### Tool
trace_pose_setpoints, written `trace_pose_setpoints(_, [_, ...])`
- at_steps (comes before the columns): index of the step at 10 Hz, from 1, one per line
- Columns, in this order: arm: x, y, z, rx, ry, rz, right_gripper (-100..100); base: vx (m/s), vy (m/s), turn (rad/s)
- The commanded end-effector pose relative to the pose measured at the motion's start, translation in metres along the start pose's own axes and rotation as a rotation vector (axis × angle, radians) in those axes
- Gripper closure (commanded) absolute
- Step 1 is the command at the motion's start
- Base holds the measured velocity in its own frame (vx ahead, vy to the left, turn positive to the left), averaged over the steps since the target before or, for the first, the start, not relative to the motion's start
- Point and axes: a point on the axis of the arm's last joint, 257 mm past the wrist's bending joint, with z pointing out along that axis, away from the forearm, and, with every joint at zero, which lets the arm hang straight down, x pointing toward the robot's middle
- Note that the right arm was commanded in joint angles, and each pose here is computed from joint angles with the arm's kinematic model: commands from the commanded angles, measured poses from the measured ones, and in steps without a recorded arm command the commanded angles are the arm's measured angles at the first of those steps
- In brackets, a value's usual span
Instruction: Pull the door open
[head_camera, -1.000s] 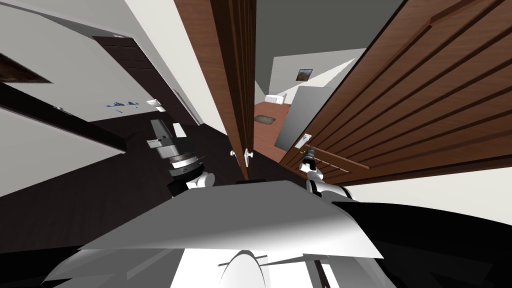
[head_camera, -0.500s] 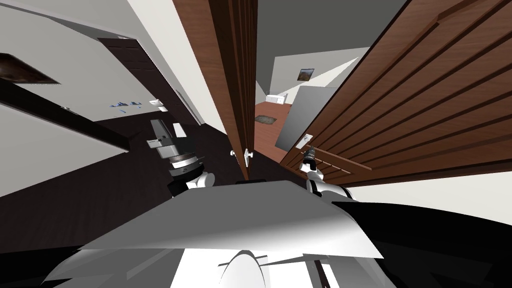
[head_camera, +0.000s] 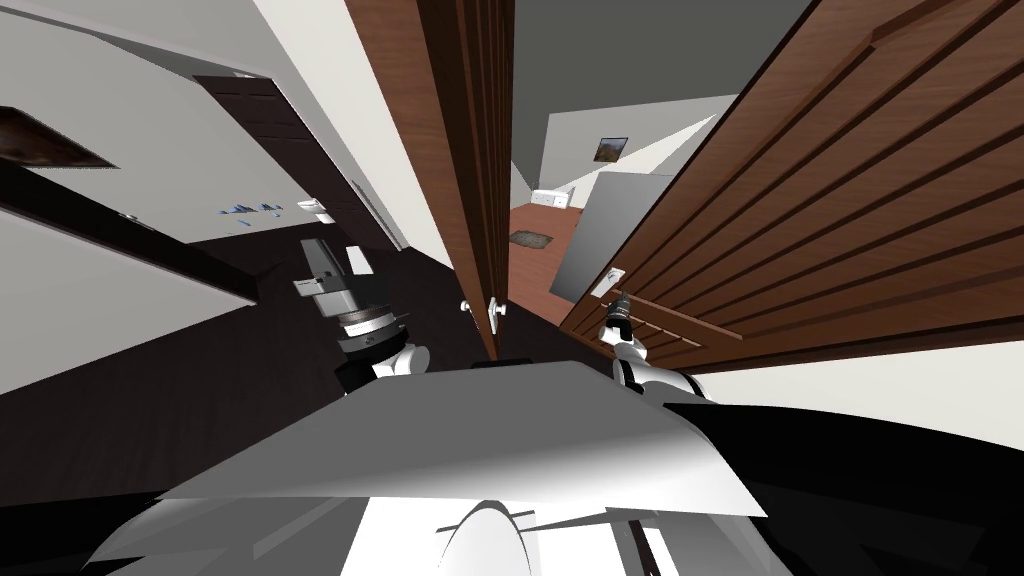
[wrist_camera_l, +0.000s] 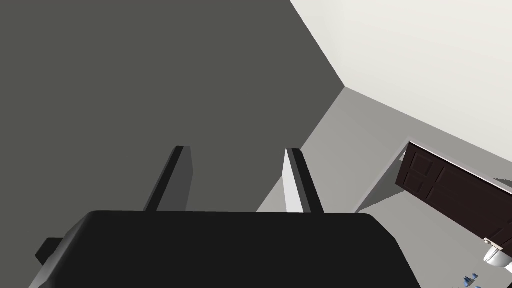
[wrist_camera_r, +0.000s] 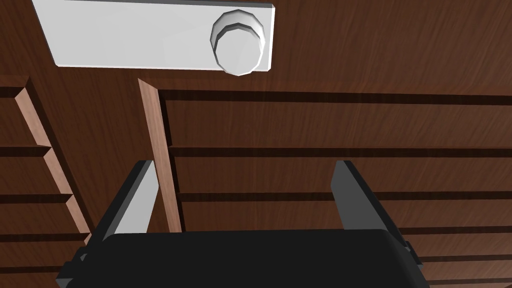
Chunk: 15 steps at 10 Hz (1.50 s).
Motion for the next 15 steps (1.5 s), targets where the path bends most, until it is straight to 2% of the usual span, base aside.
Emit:
trace_pose_setpoints(1, [-0.0040,-0.0001,-0.0001,0.001,-0.010,0.000,-100,0.005,-0.020,0.077])
trace_pose_setpoints(12, [-0.0045,-0.0001,-0.0001,0.001,-0.011,0.000,-100,0.000,0.000,0.003])
trace_pose_setpoints(15, [-0.0091,-0.0001,-0.0003,0.001,-0.022,0.000,-100,0.002,-0.015,0.036])
